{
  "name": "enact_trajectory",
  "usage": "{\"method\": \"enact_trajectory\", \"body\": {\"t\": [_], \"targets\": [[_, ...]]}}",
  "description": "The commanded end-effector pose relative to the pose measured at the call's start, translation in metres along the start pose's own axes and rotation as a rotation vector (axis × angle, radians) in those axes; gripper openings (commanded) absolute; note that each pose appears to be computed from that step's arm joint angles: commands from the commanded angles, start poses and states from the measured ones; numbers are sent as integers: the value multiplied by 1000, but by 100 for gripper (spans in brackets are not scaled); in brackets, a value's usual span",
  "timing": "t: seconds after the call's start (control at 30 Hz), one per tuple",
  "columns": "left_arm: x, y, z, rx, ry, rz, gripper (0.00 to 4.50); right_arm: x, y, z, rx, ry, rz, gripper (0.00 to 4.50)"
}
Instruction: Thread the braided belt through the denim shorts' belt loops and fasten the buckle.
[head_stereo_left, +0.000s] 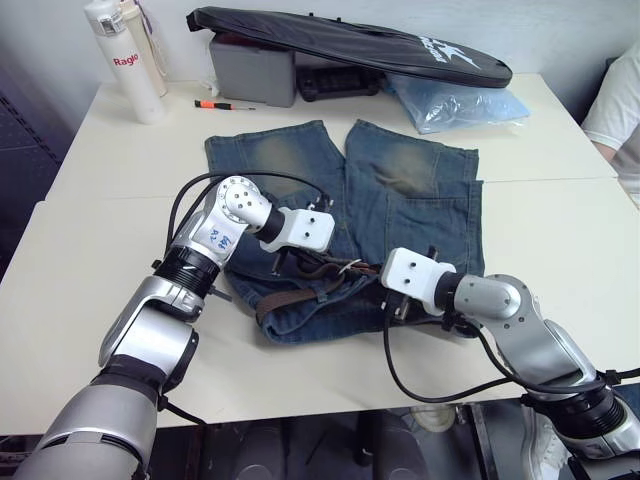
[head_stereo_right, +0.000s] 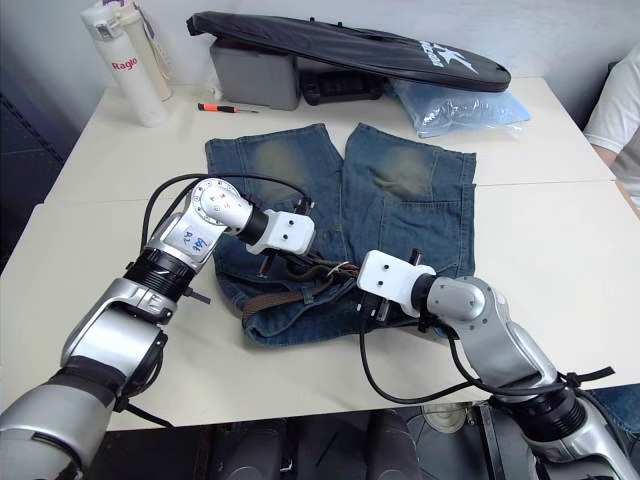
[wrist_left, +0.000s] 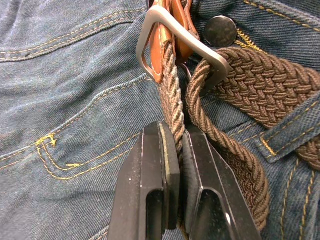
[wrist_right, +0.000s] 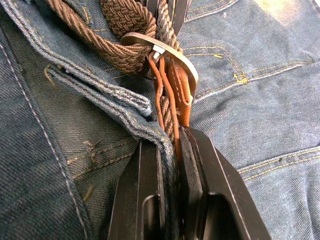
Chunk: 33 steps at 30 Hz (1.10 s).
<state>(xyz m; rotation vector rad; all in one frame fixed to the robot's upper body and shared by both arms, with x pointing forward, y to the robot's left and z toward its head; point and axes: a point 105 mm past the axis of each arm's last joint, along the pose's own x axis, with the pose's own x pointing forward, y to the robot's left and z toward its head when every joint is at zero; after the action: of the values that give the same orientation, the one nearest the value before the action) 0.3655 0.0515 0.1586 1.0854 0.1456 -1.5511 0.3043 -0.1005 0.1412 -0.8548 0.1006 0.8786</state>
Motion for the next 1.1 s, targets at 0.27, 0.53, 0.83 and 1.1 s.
{"method": "enact_trajectory", "body": {"t": [0.27, 0.53, 0.83, 1.1], "targets": [[16, -15, 38, -61, -110, -106, 0, 0, 0, 13, -26, -41, -13, 6], [22, -13, 54, -69, -151, -98, 0, 2, 10, 15, 9, -56, 50, 6], [29, -3, 62, -62, -165, -47, 0, 3, 16, 21, 7, -85, 91, 6], [38, 3, 74, -34, -188, -21, 0, 3, 18, 23, 16, -98, 106, 6]]}}
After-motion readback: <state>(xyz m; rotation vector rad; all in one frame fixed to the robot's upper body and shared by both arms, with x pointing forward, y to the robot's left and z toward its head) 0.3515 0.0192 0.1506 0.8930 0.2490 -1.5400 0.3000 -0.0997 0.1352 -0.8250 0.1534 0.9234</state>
